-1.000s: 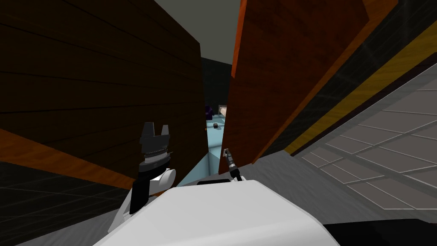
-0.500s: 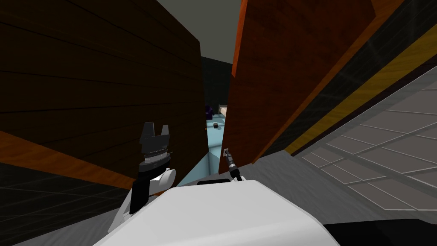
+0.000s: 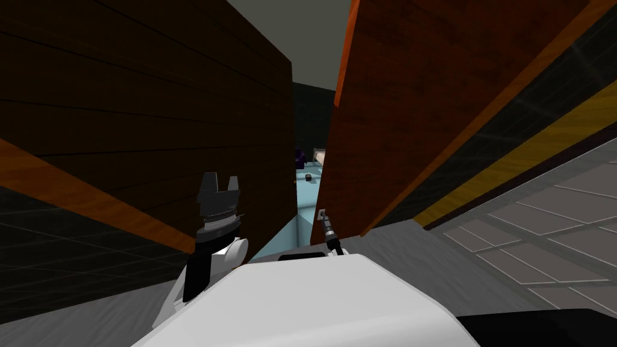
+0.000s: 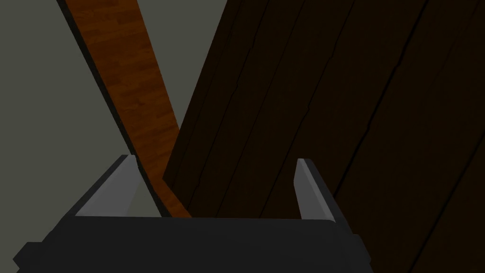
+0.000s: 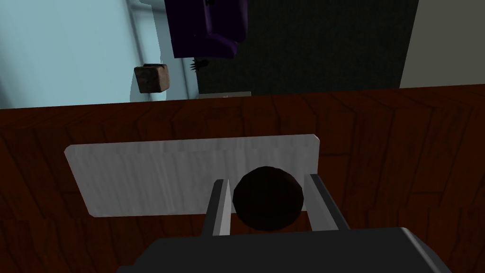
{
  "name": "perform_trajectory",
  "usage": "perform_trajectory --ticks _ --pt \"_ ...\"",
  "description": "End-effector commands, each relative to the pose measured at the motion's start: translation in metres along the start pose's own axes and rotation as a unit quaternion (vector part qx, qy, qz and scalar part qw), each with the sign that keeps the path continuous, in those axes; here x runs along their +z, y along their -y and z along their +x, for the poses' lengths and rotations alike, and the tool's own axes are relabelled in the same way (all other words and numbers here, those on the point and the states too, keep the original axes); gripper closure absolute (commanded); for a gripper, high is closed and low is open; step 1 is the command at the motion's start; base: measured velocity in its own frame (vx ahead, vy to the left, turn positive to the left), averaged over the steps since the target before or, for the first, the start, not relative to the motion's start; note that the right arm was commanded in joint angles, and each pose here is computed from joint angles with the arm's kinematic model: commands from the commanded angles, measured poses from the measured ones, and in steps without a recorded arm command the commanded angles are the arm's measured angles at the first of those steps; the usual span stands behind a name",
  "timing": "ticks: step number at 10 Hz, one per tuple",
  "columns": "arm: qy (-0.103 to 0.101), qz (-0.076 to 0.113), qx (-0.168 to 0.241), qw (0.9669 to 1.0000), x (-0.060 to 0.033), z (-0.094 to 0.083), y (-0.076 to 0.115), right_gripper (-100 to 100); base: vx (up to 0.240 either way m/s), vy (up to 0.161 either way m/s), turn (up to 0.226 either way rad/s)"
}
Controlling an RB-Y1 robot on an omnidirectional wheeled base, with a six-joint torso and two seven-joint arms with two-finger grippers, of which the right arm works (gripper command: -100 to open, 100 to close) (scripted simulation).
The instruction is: Push the door open
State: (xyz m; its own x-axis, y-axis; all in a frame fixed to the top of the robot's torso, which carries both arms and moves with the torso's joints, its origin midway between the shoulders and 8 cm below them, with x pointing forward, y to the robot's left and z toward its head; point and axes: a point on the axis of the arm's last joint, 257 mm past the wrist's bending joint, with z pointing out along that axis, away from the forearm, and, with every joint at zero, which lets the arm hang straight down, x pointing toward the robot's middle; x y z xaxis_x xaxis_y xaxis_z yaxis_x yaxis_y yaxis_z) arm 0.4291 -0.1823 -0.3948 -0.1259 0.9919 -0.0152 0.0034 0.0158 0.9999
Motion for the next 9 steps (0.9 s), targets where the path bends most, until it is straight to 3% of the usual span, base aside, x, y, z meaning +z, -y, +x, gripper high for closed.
perform_trajectory --ticks 1,6,7,9 --pt "0.023 -0.012 -0.008 0.9996 0.0058 -0.024 -0.007 100 0.043 -0.021 0.128" --pt "0.092 -0.023 -0.022 0.9953 0.0087 -0.081 -0.014 100 0.050 -0.034 0.151" --pt "0.079 -0.015 -0.017 0.9966 0.0086 -0.072 -0.009 -100 -0.088 -0.011 -0.001" --pt "0.078 -0.012 -0.014 0.9967 0.0092 -0.070 -0.007 -100 -0.196 0.062 -0.052"
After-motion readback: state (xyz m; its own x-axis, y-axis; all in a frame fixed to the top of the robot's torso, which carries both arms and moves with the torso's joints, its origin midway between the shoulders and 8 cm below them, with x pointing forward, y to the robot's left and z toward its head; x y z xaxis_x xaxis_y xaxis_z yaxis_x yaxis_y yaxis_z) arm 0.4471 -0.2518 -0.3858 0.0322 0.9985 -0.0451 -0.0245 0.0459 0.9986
